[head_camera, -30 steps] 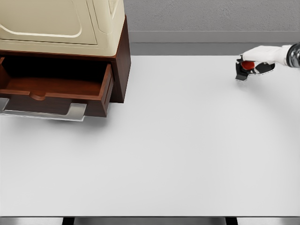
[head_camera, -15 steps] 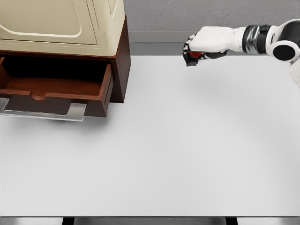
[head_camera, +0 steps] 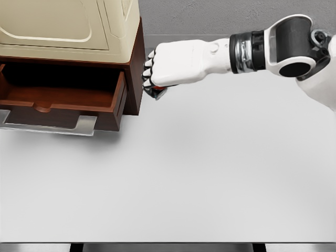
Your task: Open the cabinet drawer with left arm, and place a switch into the drawer with right arm
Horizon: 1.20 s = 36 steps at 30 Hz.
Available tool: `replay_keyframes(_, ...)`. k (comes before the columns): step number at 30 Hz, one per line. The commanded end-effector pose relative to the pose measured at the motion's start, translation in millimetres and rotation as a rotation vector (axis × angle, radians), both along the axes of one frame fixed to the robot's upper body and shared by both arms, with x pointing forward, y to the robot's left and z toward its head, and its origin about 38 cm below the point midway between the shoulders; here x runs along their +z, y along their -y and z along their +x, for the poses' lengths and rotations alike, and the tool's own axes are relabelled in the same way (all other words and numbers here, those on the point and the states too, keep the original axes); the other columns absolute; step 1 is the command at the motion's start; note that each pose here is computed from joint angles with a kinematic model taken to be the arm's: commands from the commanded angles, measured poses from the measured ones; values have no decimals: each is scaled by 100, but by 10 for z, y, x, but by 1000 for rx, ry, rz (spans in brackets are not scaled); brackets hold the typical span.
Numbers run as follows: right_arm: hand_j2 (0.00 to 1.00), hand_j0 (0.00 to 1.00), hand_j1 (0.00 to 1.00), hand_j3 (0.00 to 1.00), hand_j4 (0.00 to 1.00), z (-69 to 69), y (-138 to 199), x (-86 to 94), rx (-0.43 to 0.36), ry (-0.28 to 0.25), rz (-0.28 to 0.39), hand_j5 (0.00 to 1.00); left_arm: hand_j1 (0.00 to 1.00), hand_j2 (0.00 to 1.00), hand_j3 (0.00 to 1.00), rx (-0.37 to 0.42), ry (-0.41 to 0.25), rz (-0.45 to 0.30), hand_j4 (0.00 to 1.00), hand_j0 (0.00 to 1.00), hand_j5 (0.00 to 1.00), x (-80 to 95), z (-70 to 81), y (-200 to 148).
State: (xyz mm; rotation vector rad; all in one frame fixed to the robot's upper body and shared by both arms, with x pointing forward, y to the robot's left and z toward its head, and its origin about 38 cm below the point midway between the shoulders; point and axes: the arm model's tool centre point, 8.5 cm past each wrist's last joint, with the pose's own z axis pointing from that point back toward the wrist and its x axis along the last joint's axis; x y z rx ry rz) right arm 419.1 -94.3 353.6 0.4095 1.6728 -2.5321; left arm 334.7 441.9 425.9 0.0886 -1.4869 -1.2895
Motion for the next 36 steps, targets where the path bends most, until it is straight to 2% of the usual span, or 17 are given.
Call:
replay_keyframes(1,47,47,47,47,47,-82,-190,-42,52,-28,11,47,100,100,100,1,-2,-6,100,100,100,2,0,-1)
replay_keyframes(3,47,47,47,47,47,-99,-258,114,74,-19,33,47,100,100,100,1,-2,-6,100,100,100,2,0,-1)
replay_keyframes(5,47,47,47,47,47,-149,-406,184,110,-8,44,47,100,100,100,-1,-2,-4,100,100,100,-4,-1,4)
replay_keyframes(9,47,47,47,47,47,-179,-508,325,134,20,54,47,100,100,100,-1,-2,-1,100,100,100,-6,-1,3)
replay_keyframes(14,47,47,47,47,47,-176,-751,457,165,31,70,47,100,100,100,-3,2,2,100,100,100,-4,-2,0)
replay_keyframes(16,47,47,47,47,47,18,-940,437,132,-10,76,47,100,100,100,-4,2,2,100,100,100,-4,-3,5)
replay_keyframes(19,46,46,46,46,46,154,-1206,335,112,-56,64,46,100,100,100,-4,-1,3,100,100,100,-15,-2,4)
replay_keyframes(24,46,46,46,46,46,445,-1308,250,25,-97,48,46,100,100,100,-12,3,2,100,100,100,-22,-2,13)
replay_keyframes(30,49,49,49,49,49,396,-1660,111,45,-112,9,49,100,100,100,-13,4,2,100,100,100,-21,-3,14)
replay_keyframes(35,50,50,50,50,50,365,-1731,108,56,-113,4,50,100,100,100,-17,5,4,100,100,100,-22,-5,25)
replay_keyframes(36,52,52,52,52,52,373,-1728,111,52,-111,3,52,100,100,100,-18,5,2,100,100,100,-21,-5,25)
